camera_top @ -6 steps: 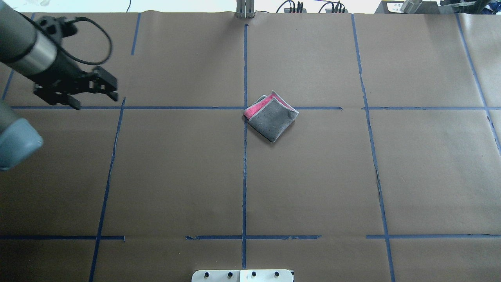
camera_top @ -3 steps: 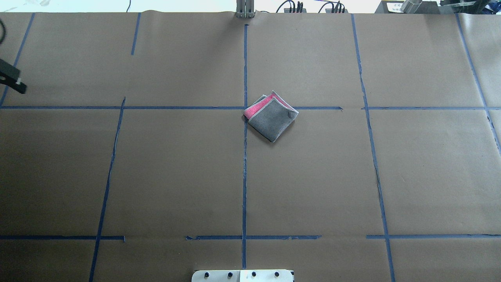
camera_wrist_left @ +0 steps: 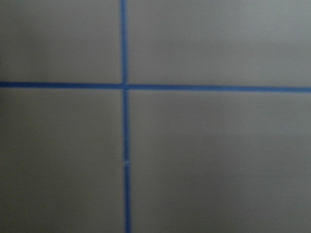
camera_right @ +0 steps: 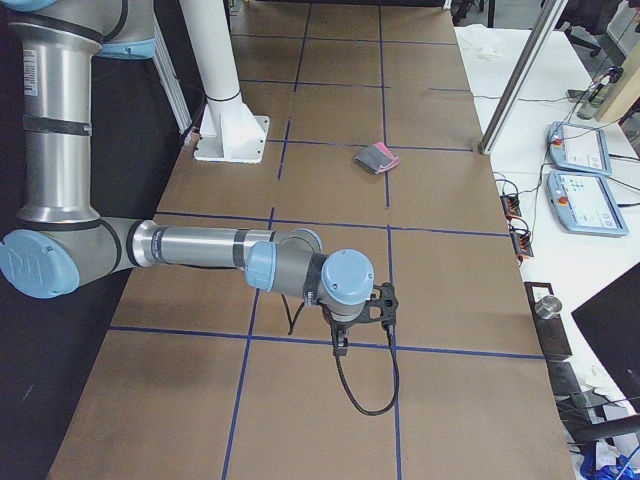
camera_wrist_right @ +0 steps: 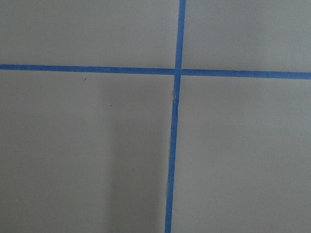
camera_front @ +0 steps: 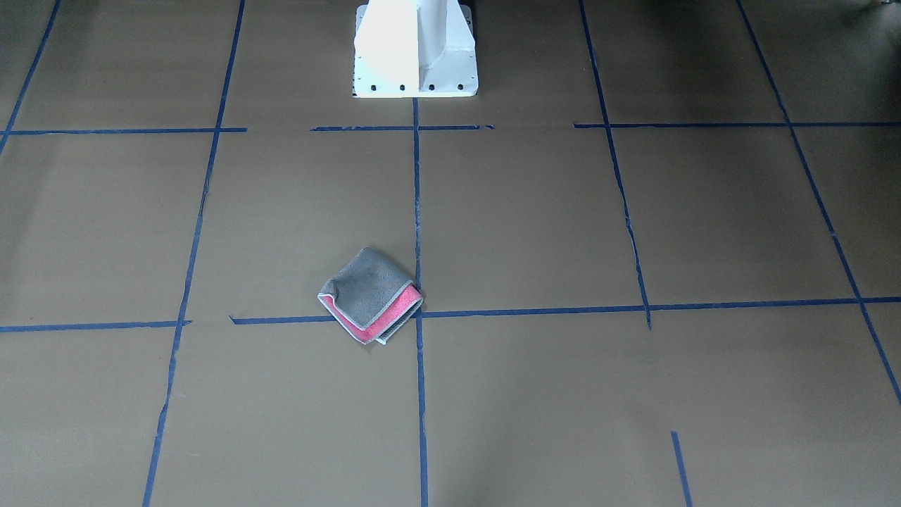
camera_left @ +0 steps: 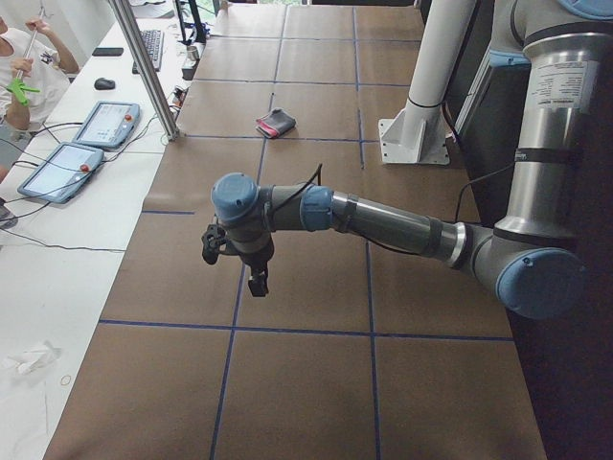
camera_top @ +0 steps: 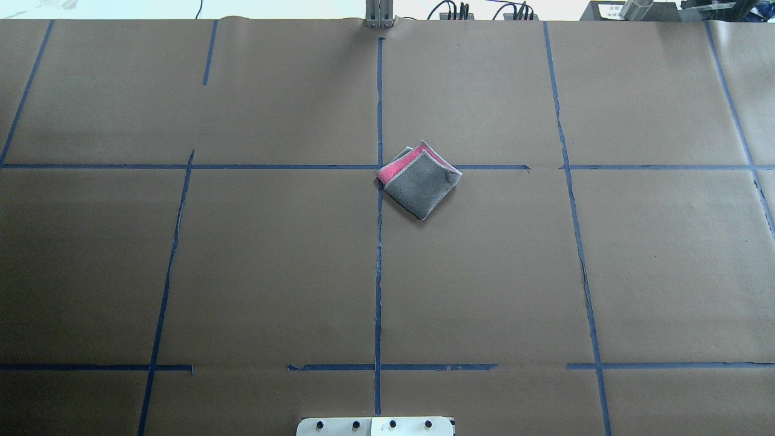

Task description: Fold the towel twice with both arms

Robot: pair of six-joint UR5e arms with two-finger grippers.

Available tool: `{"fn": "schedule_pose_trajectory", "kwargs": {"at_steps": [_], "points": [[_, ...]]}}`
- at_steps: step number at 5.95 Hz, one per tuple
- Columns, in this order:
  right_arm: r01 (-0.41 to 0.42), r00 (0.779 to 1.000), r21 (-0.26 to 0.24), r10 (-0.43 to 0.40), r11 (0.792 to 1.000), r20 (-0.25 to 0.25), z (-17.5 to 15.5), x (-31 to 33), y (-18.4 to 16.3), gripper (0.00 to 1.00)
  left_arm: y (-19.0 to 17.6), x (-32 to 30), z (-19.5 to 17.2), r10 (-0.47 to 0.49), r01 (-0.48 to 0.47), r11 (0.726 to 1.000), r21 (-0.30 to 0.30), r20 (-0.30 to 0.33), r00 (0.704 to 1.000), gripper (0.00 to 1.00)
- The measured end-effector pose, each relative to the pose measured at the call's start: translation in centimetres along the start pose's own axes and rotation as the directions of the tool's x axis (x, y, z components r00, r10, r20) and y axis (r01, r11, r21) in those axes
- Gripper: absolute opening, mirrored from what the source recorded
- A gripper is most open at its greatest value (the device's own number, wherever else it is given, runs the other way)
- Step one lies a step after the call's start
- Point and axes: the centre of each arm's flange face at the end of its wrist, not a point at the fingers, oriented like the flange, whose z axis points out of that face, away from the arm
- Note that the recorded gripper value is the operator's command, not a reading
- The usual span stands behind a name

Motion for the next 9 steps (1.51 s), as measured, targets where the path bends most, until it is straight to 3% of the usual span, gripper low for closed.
{"fn": "schedule_pose_trajectory", "kwargs": {"at_steps": [2,4,7,9], "points": [[-0.019,1.0,-0.019,0.019,1.0,-0.021,0.8,1.1,0.5,1.0,2.8,-4.0,2.8,-0.019,0.019,0.999,-0.042,-0.008,1.0,1.0],[-0.031,0.999,-0.033,0.03,0.999,-0.04,1.2,1.9,0.7,1.0,3.4,-5.3,4.0,-0.026,0.026,0.998,-0.049,-0.009,1.0,1.0],[-0.028,0.998,-0.031,0.026,0.999,-0.052,1.0,1.8,0.4,1.0,2.9,-7.6,6.0,0.025,-0.025,1.0,-0.001,0.001,1.0,1.0],[-0.025,0.998,0.001,0.025,1.0,-0.057,-0.4,0.1,-0.3,1.0,2.6,-7.9,6.2,0.04,-0.04,0.999,0.013,0.003,0.999,1.0]]}}
